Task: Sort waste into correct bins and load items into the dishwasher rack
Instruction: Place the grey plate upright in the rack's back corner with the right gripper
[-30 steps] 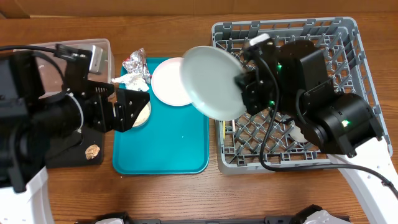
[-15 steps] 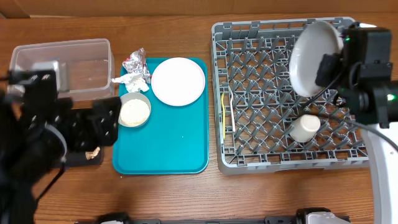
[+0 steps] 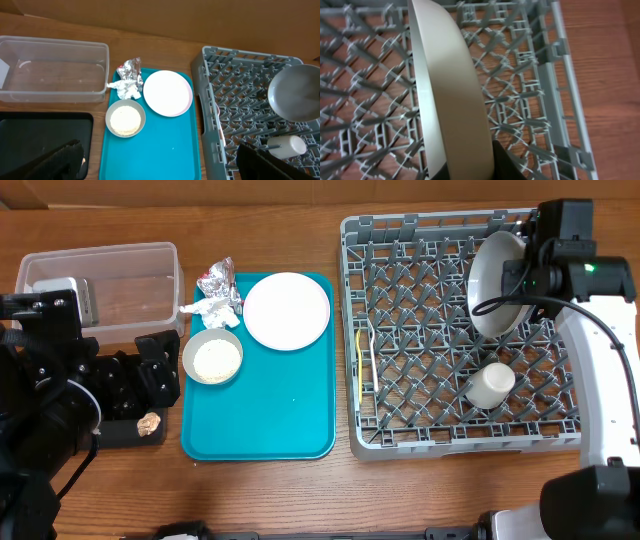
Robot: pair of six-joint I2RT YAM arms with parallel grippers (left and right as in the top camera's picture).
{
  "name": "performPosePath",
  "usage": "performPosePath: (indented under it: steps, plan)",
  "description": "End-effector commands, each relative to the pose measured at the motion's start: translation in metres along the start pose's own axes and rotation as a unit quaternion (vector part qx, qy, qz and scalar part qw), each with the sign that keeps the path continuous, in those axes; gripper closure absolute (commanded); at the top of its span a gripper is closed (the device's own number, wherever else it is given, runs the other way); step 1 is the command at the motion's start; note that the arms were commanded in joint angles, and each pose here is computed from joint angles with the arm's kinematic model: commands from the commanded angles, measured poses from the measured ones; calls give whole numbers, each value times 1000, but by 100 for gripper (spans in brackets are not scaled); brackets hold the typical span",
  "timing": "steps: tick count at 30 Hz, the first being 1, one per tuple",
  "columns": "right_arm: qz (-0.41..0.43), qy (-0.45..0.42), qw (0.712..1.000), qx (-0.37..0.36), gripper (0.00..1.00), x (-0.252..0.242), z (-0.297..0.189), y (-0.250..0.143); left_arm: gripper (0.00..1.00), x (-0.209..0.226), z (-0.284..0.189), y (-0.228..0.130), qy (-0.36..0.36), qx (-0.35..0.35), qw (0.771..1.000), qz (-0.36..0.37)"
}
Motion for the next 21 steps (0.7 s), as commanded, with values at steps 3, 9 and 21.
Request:
performPosePath:
  steps: [3,9,21]
  plan:
    - [-44,18,998,30,96,5,26,-1,0,1,1,3,7,-5,1000,-7]
    - [-45,62,997,25,89,16,33,1,0,2,4,4,9,-1,1000,-8]
    - [28,105,993,-55,35,10,-31,20,0,2,4,4,9,-1,1000,-9]
Point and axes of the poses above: each gripper's point midway between its finger pads, its own z axis out along the fingers, its own x axis along the line the jaws close on, y = z × x, the point moved 7 cm from there along -z, back along the fingers, and after that the axes turned 13 degrees about -z, right-handed, at the moved point
